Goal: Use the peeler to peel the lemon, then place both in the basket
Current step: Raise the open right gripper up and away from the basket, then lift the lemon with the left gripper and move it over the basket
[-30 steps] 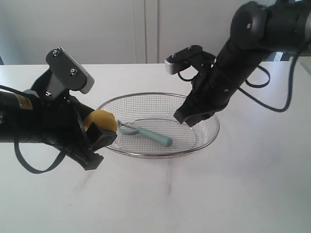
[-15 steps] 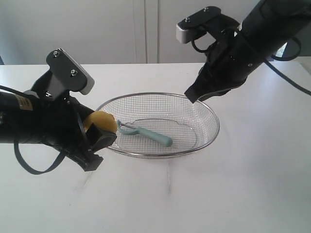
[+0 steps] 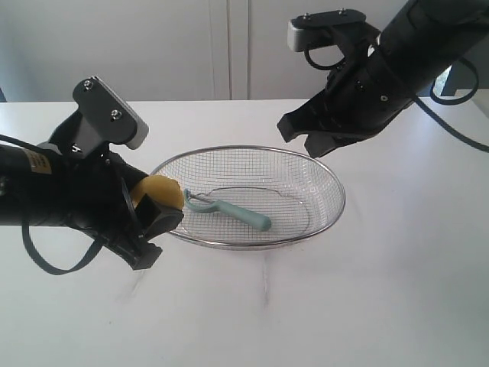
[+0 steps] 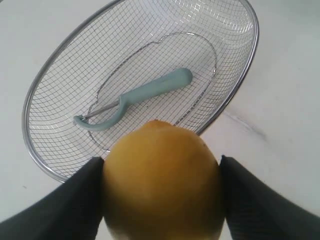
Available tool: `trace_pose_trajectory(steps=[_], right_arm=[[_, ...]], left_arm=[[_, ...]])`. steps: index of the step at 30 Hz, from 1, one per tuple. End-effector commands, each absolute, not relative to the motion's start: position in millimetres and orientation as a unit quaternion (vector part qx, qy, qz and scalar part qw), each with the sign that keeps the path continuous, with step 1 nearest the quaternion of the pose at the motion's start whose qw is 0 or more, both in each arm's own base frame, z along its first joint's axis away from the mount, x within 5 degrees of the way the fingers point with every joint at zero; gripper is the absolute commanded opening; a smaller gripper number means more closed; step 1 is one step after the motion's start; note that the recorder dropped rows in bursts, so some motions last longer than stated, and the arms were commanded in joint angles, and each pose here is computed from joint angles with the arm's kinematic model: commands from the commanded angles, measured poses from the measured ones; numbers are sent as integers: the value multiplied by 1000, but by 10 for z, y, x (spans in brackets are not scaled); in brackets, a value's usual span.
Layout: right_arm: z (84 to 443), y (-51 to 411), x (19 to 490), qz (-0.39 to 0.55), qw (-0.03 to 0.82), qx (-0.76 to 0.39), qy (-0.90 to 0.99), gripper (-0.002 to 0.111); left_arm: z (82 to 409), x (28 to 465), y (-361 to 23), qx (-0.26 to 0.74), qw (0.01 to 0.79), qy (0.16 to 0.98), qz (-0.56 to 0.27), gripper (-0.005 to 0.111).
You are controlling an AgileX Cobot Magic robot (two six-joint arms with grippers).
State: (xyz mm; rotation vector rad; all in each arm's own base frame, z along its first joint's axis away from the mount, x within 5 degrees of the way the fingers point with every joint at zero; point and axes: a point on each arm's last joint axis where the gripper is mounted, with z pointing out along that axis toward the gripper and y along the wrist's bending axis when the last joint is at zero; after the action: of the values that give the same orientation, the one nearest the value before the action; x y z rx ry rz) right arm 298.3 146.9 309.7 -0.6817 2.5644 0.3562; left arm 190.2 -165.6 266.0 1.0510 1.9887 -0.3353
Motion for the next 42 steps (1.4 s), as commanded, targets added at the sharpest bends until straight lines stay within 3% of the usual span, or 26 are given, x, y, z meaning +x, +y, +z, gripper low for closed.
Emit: trace_pose_trajectory(steps=[1,20,34,42], right_arm=[[3124,1467,2974,132,235,-244,932,0],[3124,1467,2974,132,235,-244,932,0],[3125,1468,2977,132,237,-244,931,0],[3125,1468,2977,132,237,-244,931,0]], left_arm=[[2671,1887,-1666,416,420,794,-140,0],[2617,1833,-1655,431,382,805,-143,0],[2892,2129,-1707,295,567,753,-157,0],[2943,2395,-2051,355,457,798,-168,0]])
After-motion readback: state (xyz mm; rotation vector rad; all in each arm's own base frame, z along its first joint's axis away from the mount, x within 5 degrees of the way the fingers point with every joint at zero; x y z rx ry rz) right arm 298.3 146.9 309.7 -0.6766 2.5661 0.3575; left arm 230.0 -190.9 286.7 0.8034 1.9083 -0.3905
